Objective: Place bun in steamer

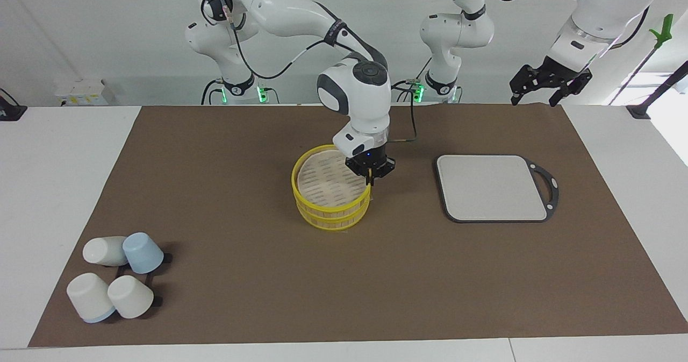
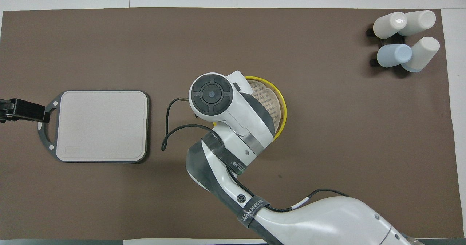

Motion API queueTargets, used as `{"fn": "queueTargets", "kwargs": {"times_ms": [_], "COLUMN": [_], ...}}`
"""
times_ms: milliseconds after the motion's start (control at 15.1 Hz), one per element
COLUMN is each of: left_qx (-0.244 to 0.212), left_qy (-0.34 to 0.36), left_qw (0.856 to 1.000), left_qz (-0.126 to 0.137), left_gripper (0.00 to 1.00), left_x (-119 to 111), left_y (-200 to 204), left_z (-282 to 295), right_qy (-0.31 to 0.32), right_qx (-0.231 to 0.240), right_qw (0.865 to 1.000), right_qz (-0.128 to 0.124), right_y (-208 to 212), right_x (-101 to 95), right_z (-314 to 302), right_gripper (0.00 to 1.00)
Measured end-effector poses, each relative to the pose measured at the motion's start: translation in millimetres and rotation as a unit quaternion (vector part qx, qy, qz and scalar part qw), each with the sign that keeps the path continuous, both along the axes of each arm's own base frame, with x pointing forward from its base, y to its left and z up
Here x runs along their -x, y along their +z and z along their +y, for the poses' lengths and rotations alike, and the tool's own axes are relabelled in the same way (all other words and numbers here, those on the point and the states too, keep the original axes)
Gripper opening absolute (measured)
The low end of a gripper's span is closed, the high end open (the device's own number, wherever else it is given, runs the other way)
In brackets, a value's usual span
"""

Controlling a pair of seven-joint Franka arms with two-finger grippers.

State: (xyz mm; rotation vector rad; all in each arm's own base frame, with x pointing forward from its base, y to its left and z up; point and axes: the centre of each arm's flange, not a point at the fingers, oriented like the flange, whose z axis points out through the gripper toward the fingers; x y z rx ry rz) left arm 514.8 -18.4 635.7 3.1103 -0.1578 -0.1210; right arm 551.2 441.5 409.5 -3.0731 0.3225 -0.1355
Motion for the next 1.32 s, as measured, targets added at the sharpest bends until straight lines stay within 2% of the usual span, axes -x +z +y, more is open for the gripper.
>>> {"fn": "queueTargets", "kwargs": {"times_ms": [132,264,330,462,594,858,1123,1321], "left_qx": [0.000,0.000,0.000,0.000,0.000,0.000,0.000,0.000], "left_qy": [0.000,0.000,0.000,0.000,0.000,0.000,0.000,0.000], "left_qw": [1.000,1.000,1.000,1.000,1.000,1.000,1.000,1.000], "left_qz": [0.000,0.000,0.000,0.000,0.000,0.000,0.000,-0.002], "left_gripper": [1.00,1.00,1.00,1.00,1.00,1.00,1.00,1.00], "left_x": [0,0,0,0,0,0,0,0], "left_y": [0,0,0,0,0,0,0,0], "left_z": [0,0,0,0,0,0,0,0], "right_qy": [0.009,0.039,0.057,0.090,0.122,0.159,0.140,0.124], "right_qx": [0.006,0.020,0.029,0.044,0.057,0.069,0.058,0.040], "right_qw": [1.000,0.999,0.998,0.995,0.991,0.984,0.986,0.989], "right_qz": [-0.005,-0.008,-0.007,-0.005,-0.002,0.027,0.066,0.074], "right_y": [40,94,122,166,192,188,161,152], "right_x": [-1.6,-7.0,-10.8,-20.7,-33.6,-55.1,-50.0,-40.7], "right_z": [-14,-56,-88,-161,-241,-389,-447,-463], "right_gripper": [0.75,0.94,1.00,1.00,1.00,1.00,1.00,1.00]}}
